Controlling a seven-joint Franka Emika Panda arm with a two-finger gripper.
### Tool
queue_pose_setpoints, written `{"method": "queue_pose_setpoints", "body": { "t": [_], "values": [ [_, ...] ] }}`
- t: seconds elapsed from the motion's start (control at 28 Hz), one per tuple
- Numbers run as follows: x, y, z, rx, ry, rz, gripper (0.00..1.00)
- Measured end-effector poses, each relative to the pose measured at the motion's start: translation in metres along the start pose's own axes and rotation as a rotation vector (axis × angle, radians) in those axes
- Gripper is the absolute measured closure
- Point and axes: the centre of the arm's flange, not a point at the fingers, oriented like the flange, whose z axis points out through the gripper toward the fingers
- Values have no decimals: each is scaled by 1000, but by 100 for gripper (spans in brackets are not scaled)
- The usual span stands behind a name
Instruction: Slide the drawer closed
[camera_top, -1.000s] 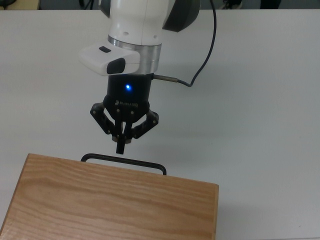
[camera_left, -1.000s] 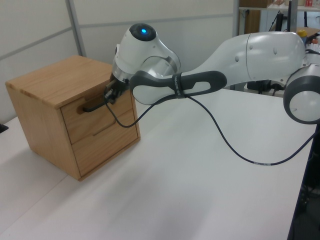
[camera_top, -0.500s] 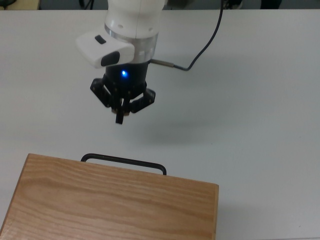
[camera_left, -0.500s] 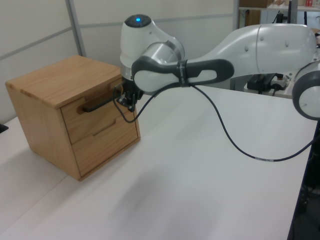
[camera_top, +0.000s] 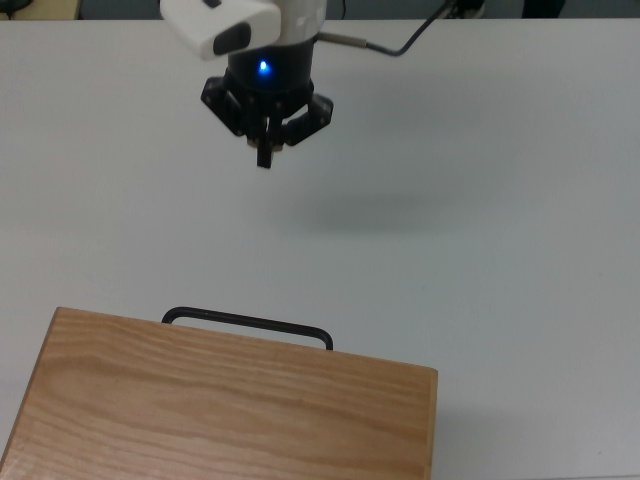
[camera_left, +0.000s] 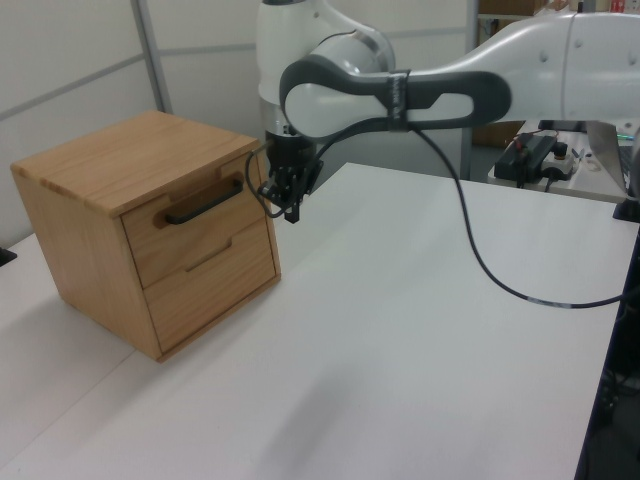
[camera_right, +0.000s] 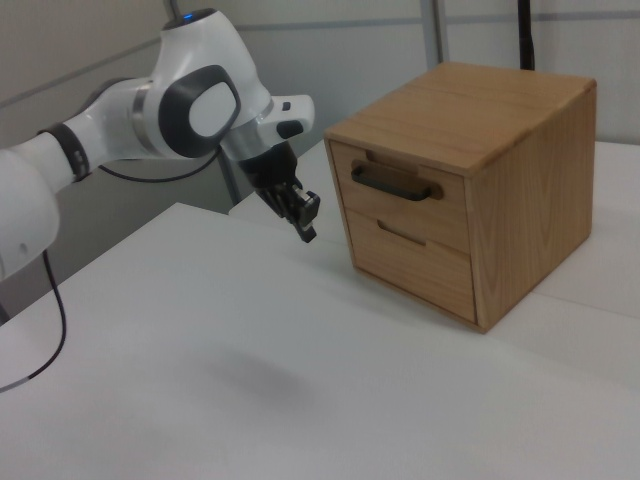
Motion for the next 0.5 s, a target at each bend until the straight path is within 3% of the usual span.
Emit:
{"method": "queue_pose_setpoints", "body": {
  "t": [0.25, 0.5],
  "values": [
    [-32, 0, -24, 34, -12, 1, 99],
    [-61, 6, -41, 40, -43, 3, 99]
  ]
}}
